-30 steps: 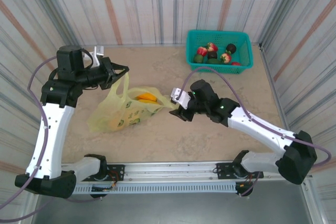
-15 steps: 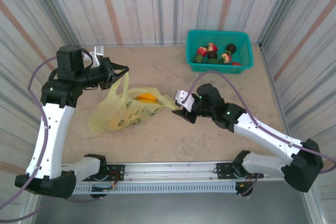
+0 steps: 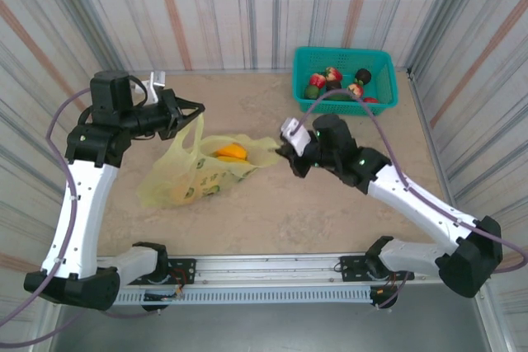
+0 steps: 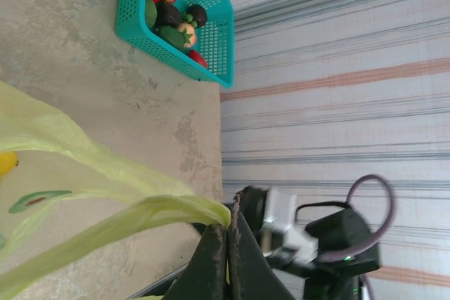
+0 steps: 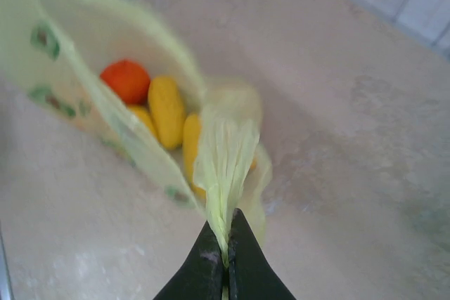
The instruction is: Place the fake fruits into the plastic bag and tie a complex knot
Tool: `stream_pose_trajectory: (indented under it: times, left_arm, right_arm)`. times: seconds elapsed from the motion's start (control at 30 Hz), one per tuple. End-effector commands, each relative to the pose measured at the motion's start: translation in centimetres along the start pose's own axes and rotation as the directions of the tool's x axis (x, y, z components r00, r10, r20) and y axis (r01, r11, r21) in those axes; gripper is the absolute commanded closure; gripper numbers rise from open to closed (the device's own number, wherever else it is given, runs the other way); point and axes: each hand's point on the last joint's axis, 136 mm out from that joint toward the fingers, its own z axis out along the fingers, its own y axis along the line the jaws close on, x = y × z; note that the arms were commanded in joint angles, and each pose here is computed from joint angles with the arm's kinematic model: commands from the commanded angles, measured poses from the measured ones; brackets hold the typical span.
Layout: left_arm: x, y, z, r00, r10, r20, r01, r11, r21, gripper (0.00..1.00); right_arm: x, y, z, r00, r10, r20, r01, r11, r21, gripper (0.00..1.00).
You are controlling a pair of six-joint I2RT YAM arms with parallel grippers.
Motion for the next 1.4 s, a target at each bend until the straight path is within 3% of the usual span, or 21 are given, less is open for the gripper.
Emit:
stream_pose_trajectory:
  times: [0.0,0.2,0.57,0.7,0.93,1.07,1.37]
  left_arm:
    - [-0.4,-2.6,-0.3,0.998,0.069,-0.002,-0.069,0.995,0.074,1.00]
    - [-1.0,-3.4,-0.6,0.993,0.112,0.025,-0.113,0.990,0.081,1.00]
    - [-3.1,-2.4,1.1,0.993,0.037,0.116,-0.052,0.990,0.132,1.00]
    - [-3.4,-3.0,1.5,0.993,0.045,0.111,-0.060,0.989,0.138,1.00]
    - [-2.9,-6.9,2.6,0.977,0.194,0.084,-0.207,0.959,0.194,1.00]
    - [-2.2,-6.2,3.4,0.980,0.190,0.053,-0.197,0.961,0.191,1.00]
    - [-3.1,-11.1,0.4,0.938,0.303,0.171,-0.339,0.905,0.255,1.00]
  right_arm:
    - [-2.1,-0.1,-2.9,0.968,0.239,-0.073,-0.239,0.971,0.012,1.00]
    - [-8.2,1.0,-7.4,0.960,0.279,0.030,-0.279,0.960,0.000,1.00]
    - [-13.2,-0.1,-12.7,0.939,0.318,0.128,-0.331,0.938,0.106,1.00]
    - [-12.2,-0.9,-13.4,0.949,0.286,0.135,-0.305,0.940,0.155,1.00]
    - [-6.0,-3.4,-10.7,0.911,0.410,0.049,-0.411,0.888,0.208,1.00]
    - [-6.6,-4.8,-11.7,0.884,0.456,0.105,-0.468,0.863,0.191,1.00]
    - [-10.7,-4.6,-12.4,0.866,0.477,0.152,-0.494,0.863,0.103,1.00]
